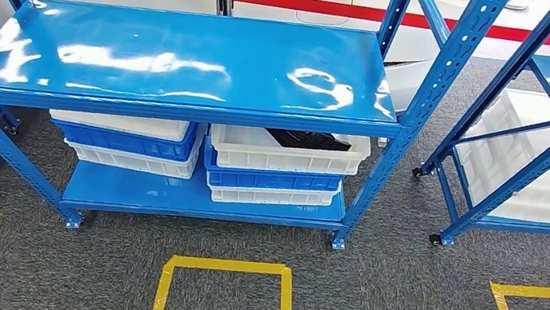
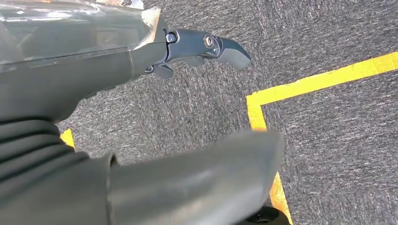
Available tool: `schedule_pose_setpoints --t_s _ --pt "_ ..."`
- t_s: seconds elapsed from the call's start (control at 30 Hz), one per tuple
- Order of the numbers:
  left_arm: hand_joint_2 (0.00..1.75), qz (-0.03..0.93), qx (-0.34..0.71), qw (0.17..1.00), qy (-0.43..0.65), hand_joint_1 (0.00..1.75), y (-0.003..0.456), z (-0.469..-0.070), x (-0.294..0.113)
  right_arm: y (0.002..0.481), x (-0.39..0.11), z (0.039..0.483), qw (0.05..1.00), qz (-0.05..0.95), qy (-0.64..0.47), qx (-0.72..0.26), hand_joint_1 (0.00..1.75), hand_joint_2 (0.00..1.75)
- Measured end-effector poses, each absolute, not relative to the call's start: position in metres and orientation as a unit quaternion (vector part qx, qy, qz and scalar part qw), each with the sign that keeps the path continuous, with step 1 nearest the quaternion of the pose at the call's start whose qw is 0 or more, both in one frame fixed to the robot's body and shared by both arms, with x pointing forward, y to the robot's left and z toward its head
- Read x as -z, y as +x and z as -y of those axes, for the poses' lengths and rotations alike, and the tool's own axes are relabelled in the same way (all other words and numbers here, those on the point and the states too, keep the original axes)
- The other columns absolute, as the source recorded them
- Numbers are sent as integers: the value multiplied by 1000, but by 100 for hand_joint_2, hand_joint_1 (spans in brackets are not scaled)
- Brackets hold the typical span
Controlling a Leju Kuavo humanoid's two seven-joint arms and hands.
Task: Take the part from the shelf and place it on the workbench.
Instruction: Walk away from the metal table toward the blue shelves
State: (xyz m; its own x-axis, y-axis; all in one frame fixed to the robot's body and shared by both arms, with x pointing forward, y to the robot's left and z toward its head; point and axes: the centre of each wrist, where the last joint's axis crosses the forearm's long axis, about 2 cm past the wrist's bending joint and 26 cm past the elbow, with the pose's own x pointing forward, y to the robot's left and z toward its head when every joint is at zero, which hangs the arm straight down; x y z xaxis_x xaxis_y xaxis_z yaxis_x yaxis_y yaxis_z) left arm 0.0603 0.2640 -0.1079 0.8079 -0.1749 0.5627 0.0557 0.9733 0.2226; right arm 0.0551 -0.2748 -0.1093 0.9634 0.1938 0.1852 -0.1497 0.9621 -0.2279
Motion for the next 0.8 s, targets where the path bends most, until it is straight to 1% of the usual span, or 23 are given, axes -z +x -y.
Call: schedule_pose_setpoints --t_s 0.3,0.43,0.8 --pt "0 303 61 946 98 0 60 -263 108 55 109 275 985 104 -107 -89 0 0" --pt "0 302 61 946 98 0 59 -263 108 53 110 276 985 101 -108 -90 0 175" --pt "0 305 59 945 101 0 59 -265 108 52 110 274 984 108 -100 -96 0 175"
